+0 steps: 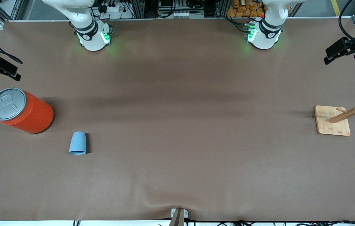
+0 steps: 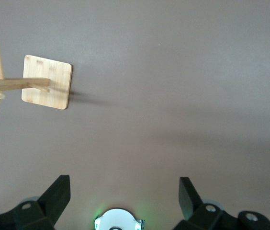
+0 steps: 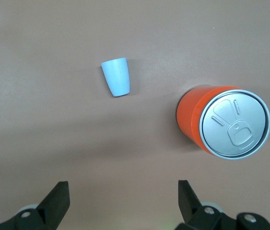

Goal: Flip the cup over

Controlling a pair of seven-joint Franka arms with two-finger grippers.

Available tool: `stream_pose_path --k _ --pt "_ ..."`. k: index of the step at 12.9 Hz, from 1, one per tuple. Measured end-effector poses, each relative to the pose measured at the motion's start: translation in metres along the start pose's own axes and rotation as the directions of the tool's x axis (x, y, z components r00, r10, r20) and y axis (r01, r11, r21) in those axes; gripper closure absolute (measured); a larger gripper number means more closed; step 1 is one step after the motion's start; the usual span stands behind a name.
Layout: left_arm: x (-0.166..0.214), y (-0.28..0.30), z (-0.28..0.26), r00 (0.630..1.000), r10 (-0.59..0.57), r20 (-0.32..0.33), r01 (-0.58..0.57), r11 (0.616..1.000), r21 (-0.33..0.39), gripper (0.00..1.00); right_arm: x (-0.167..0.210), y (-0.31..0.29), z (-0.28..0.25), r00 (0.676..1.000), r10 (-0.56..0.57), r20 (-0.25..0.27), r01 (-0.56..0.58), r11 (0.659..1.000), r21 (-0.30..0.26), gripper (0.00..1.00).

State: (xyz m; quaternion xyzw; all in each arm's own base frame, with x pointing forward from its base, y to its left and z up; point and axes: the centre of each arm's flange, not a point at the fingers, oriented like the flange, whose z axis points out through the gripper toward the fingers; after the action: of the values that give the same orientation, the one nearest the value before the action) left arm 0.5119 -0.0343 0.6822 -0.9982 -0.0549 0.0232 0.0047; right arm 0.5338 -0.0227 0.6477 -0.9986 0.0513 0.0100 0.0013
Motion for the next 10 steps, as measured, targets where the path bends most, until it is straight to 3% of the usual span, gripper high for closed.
stream_pose_path --k 4,10 --pt "0.005 0.0 0.003 1.0 0.001 0.005 -0.001 1.0 -0.002 0.0 0.015 -0.004 0.033 0.998 -0.008 0.062 0.008 1.0 0.0 0.0" --pt "0.004 0.002 0.008 1.0 0.004 0.02 -0.004 1.0 0.001 0.0 0.08 -0.02 0.165 0.985 -0.031 0.169 0.031 1.0 0.008 0.0"
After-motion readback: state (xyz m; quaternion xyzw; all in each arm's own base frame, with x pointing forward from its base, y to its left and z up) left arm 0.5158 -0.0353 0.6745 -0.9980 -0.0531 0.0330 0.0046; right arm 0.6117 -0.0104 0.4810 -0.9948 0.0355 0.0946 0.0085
